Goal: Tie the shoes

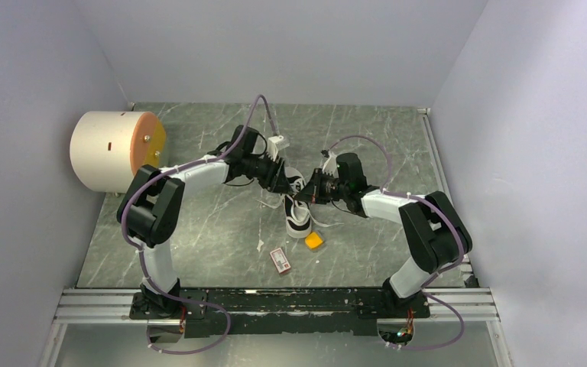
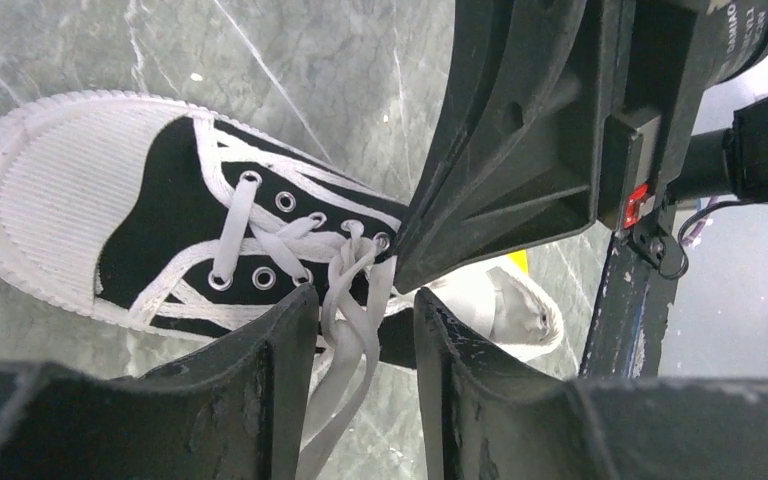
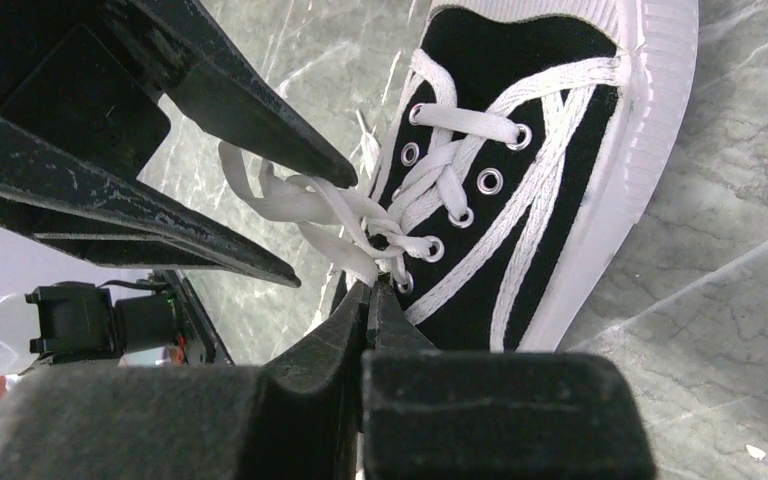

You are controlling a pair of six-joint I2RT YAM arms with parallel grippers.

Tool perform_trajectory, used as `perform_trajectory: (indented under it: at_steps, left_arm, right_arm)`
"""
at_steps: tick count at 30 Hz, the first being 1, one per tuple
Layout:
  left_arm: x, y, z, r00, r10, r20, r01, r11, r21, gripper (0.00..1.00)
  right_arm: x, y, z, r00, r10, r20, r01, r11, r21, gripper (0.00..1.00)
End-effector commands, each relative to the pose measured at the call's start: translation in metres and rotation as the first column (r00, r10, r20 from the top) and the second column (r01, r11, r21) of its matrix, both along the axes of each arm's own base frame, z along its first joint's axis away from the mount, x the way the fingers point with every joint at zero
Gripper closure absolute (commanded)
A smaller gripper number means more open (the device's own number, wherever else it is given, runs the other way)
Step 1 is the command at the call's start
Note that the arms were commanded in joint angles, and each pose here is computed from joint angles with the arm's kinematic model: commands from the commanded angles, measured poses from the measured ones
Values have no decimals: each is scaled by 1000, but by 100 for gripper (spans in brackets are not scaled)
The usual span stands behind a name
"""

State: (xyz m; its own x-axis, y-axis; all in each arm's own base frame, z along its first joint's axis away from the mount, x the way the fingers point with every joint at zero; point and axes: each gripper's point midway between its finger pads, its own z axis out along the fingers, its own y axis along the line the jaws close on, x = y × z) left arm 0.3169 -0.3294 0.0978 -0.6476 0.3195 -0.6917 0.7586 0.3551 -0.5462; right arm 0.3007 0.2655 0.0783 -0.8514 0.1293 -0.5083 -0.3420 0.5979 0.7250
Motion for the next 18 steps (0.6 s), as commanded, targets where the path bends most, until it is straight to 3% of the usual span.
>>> perform_trajectory:
  at_steps: [1, 14, 18]
  left_arm:
    - [-9, 1, -10, 997, -66, 35, 65, 997, 29, 55]
    - [-4, -6, -14, 995, -85, 61, 82, 996, 45, 79]
    - [-2, -6, -16, 994, -81, 70, 78, 996, 52, 93]
  right_arm:
    - [8, 5, 4, 1000, 6, 23, -7, 1000, 15, 100]
    - [10, 7, 9, 999, 10, 32, -10, 1000, 24, 100]
    - [10, 4, 14, 998, 32, 53, -32, 999, 3, 88]
